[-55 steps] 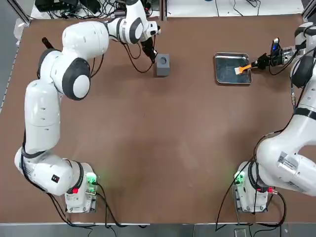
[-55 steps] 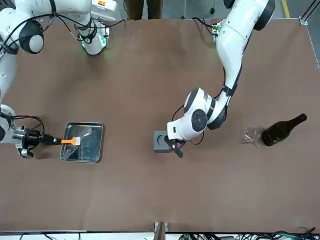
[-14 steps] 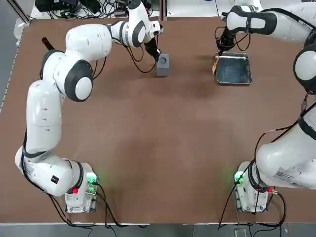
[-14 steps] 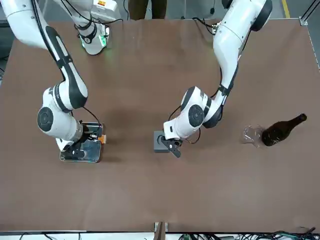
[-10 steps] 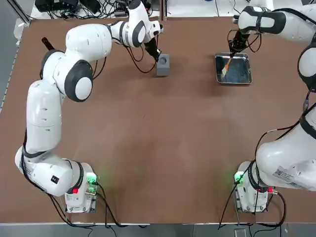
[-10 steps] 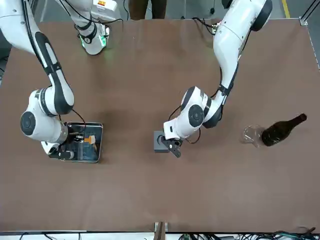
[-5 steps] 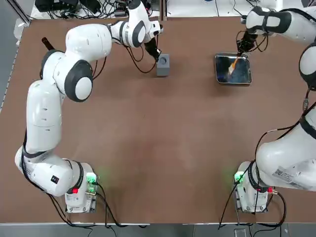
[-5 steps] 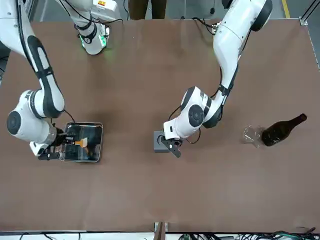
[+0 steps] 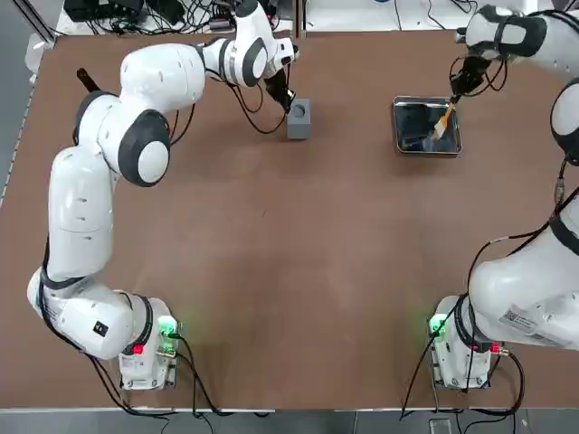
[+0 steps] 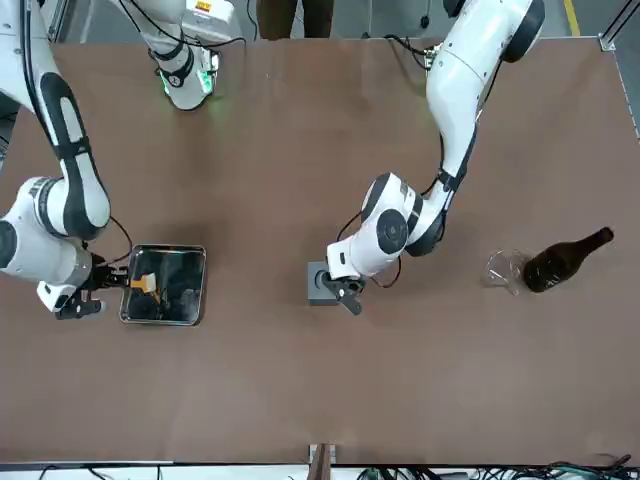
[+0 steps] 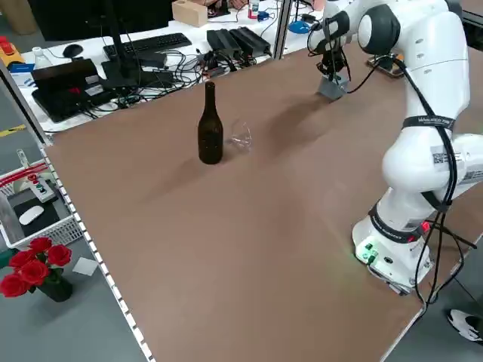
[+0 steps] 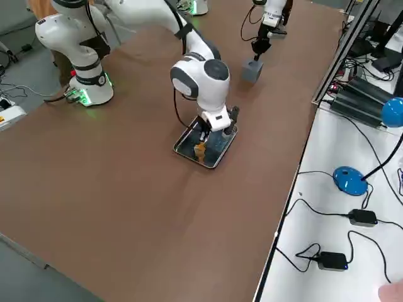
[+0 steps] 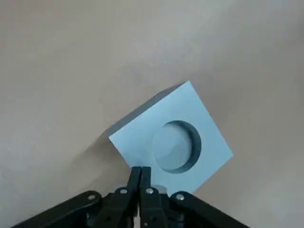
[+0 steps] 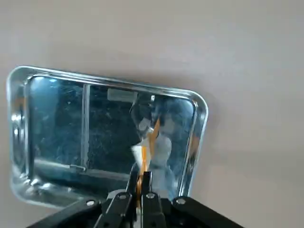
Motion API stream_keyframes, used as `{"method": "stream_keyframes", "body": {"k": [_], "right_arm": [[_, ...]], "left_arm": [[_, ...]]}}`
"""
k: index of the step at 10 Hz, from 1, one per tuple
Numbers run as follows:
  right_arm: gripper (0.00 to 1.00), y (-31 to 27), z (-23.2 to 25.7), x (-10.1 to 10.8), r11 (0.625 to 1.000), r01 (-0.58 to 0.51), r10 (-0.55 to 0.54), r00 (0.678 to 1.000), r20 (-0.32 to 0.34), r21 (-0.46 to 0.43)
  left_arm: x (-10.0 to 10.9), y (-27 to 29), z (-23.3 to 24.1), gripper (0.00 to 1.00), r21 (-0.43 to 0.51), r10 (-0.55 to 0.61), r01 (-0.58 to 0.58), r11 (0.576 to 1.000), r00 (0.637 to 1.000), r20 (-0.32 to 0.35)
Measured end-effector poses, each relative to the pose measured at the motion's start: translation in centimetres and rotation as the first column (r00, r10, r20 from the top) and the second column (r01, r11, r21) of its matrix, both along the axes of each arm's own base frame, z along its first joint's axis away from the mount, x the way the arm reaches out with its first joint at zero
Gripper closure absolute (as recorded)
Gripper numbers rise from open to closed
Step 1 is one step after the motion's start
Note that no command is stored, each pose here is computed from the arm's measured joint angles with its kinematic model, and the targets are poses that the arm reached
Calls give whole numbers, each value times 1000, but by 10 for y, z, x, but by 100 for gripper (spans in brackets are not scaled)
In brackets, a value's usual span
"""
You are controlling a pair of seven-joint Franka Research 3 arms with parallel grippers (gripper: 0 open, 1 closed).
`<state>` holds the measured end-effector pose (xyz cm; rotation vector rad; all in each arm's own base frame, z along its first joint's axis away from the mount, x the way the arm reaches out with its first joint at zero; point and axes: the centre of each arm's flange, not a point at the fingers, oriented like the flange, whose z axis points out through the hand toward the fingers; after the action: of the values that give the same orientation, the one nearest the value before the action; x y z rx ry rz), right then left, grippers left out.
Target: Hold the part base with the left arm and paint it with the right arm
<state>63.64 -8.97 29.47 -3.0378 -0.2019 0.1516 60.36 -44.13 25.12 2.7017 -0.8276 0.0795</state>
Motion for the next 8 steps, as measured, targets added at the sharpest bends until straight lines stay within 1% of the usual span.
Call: {"method": "stream_keyframes", "body": {"k": [1,2,3,4,5,6,8], "right_arm": [[96,4,30,8,1000,-21,21,1000,-18,-12],[96,9,66,18,998,-49,48,999,-15,-39],[96,20,98,28,995,-75,75,997,7,-61],[96,33,119,34,993,-103,105,994,34,-65],[96,52,127,38,990,-132,135,989,53,-51],[96,74,131,39,989,-145,144,987,68,2],[96,101,133,42,978,-126,111,989,100,168]], "left_arm": [[0,0,0,95,0,0,0,1000,1000,0],[0,0,0,95,0,0,0,1000,1000,0],[0,0,0,95,0,0,0,1000,1000,0],[0,0,0,95,0,0,0,1000,1000,0],[0,0,0,95,0,0,0,1000,1000,0],[0,0,0,95,0,0,0,1000,1000,0],[0,0,0,95,0,0,0,1000,1000,0]]}}
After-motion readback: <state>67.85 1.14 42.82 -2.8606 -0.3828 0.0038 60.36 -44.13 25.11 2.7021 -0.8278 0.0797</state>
